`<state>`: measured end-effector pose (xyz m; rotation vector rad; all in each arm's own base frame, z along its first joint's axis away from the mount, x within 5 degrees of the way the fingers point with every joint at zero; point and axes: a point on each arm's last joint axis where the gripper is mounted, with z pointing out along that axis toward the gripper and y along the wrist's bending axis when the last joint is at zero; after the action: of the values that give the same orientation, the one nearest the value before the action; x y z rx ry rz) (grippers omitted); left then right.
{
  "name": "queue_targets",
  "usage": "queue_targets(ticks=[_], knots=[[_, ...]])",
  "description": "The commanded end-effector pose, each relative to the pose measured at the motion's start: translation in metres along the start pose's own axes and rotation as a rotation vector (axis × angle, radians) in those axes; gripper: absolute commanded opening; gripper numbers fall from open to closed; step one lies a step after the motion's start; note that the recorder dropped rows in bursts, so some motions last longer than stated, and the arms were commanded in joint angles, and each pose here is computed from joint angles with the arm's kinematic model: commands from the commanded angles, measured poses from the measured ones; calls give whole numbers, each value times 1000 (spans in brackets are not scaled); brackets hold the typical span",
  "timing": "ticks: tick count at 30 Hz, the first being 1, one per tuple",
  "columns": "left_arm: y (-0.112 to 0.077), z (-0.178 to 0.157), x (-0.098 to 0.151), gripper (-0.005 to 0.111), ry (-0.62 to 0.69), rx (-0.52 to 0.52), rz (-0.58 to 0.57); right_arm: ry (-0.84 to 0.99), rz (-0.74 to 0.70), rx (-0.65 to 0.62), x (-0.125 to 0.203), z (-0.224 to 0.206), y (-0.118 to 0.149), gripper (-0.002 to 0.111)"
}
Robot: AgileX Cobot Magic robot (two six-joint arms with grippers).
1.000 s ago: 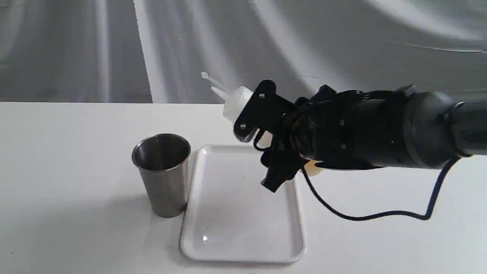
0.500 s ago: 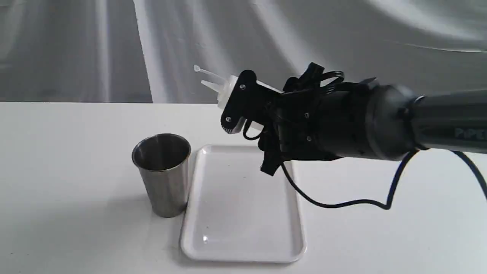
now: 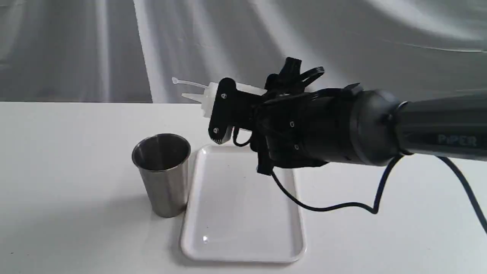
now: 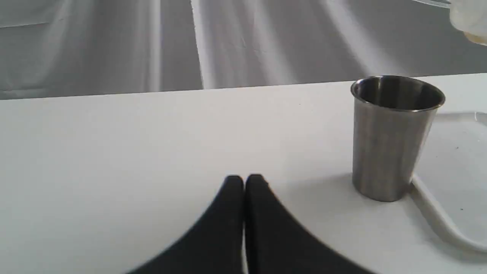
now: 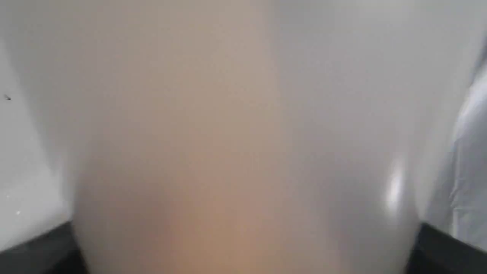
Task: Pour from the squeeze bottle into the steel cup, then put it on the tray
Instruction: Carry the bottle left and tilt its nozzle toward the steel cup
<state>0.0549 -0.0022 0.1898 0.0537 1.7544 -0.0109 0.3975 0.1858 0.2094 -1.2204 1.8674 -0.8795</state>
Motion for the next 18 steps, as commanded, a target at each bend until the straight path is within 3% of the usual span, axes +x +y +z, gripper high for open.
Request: queue_targets(ticks=[1,18], knots=[[0,0,1,0,-6,5,-1,-28,-64,40,-5,-5,-7,0],[0,0,1,0,-6,5,-4,-14,-224,83,-30,6,5,0]])
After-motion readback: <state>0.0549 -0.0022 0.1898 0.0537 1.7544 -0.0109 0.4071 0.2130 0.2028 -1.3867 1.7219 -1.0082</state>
